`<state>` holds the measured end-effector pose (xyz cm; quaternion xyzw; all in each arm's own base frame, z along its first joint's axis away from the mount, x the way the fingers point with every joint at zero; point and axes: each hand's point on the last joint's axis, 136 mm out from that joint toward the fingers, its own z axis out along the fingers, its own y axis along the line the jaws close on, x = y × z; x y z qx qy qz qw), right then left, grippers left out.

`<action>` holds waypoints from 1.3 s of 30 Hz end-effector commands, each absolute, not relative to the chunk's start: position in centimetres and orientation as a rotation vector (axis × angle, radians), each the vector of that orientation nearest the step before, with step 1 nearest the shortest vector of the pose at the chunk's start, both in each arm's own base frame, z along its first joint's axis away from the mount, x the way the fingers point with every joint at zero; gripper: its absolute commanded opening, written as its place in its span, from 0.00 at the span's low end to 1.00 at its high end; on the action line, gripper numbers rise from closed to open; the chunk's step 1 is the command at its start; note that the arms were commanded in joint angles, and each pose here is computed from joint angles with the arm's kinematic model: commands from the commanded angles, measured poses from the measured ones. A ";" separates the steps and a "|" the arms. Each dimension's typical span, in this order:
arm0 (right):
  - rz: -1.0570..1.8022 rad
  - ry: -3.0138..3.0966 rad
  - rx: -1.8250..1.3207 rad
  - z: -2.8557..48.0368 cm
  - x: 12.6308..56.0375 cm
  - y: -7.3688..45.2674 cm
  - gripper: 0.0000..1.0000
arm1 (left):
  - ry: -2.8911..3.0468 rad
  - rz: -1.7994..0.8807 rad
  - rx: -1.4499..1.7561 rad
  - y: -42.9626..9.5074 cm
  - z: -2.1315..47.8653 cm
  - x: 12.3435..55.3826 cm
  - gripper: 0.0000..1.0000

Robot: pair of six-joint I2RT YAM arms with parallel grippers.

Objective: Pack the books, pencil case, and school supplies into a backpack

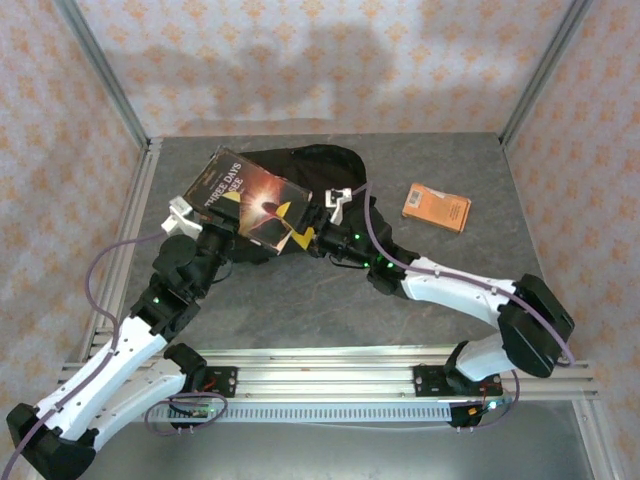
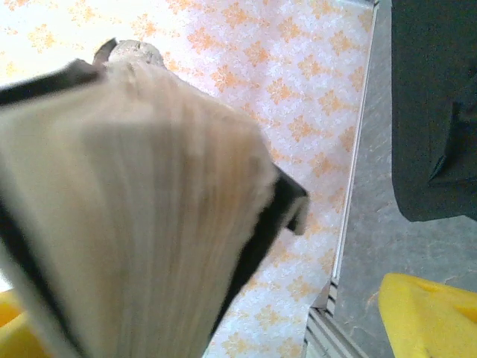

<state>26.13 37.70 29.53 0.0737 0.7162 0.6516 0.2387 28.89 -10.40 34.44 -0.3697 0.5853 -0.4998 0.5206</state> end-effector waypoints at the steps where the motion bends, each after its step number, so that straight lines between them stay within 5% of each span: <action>1: 1.691 1.956 0.160 29.6 26.0 36.7 0.96 | 1.314 -1.229 -0.854 -9.8 37.9 28.1 0.00; 5: 1.735 1.948 0.181 29.9 26.0 37.1 0.97 | 1.321 -1.237 -0.853 -10.1 37.7 28.3 0.00; 15: 2.069 1.653 0.232 37.7 26.9 38.7 0.80 | 1.361 -1.256 -0.871 -10.8 36.1 28.6 0.00; 32: 1.867 1.716 0.254 36.3 28.0 37.6 0.00 | 1.508 -1.151 -0.860 -12.2 33.0 29.1 0.00; 39: 1.151 1.932 0.350 33.0 29.6 29.0 0.00 | 1.858 -0.832 -0.566 -14.8 32.3 30.4 0.39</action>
